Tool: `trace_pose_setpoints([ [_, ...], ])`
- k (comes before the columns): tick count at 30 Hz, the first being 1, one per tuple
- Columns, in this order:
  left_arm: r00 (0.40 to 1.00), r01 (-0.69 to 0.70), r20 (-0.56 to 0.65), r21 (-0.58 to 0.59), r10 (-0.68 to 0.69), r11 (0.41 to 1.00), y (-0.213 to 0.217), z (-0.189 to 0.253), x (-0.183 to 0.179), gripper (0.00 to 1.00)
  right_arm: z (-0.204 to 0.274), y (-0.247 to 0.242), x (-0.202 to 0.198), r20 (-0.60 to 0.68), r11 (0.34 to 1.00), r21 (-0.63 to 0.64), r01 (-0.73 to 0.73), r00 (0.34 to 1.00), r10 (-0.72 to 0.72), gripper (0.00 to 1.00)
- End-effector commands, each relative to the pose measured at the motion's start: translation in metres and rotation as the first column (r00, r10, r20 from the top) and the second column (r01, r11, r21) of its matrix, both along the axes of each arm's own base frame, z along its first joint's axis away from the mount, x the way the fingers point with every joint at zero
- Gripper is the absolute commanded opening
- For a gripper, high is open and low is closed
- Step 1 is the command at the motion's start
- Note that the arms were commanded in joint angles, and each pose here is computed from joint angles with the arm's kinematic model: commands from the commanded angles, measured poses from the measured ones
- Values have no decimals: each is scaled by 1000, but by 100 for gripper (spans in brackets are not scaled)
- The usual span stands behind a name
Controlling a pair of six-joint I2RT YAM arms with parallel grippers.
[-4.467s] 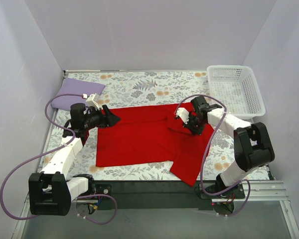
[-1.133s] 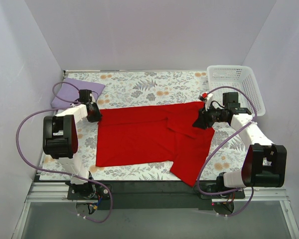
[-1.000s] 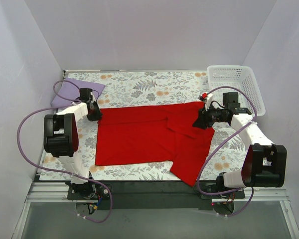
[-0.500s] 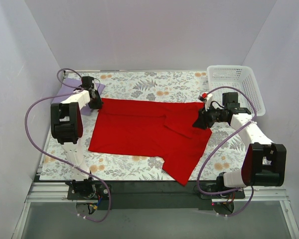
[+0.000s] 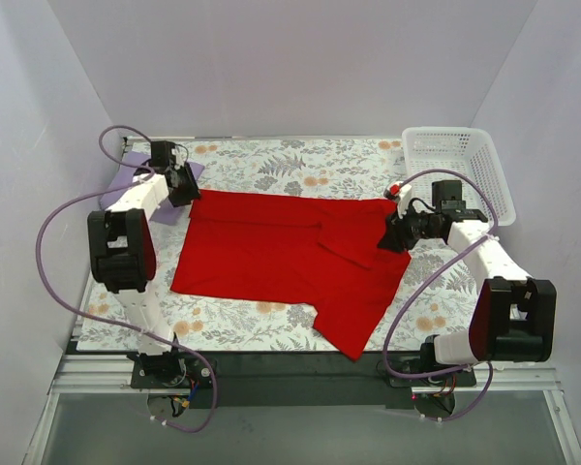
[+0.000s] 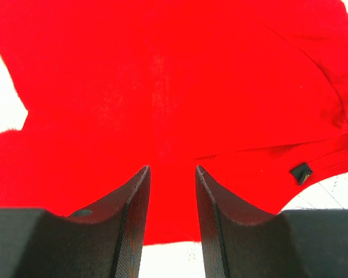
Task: Fold and stack the t-shirts
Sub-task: Fold the tshirt
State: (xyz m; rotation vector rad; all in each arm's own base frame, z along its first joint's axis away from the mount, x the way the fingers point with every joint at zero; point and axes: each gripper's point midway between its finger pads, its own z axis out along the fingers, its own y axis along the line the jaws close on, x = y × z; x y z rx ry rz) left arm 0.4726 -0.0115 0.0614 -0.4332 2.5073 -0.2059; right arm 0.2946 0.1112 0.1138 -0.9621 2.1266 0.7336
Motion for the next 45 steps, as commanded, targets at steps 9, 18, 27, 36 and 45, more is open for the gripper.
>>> trace_pose_setpoints([
  [9,924,-105,358,-103,135,989,2,136,-110,65,-13,27,-108,94,814,-136,-565,810,579,52],
  [18,937,-198,160,-490,311,849,-49,110,-229,73,-32,62,-200,283,516,-211,-830,454,845,92],
  [27,938,-284,11,-547,346,787,-61,90,-273,74,-47,68,-217,255,460,-265,-848,398,881,96],
  [36,793,-606,-215,-368,569,705,-30,45,-297,72,-46,74,-206,255,474,-296,-829,410,876,92],
  [45,700,-714,-242,-231,672,661,-5,17,-288,61,-48,74,-200,237,494,-306,-814,438,867,89],
])
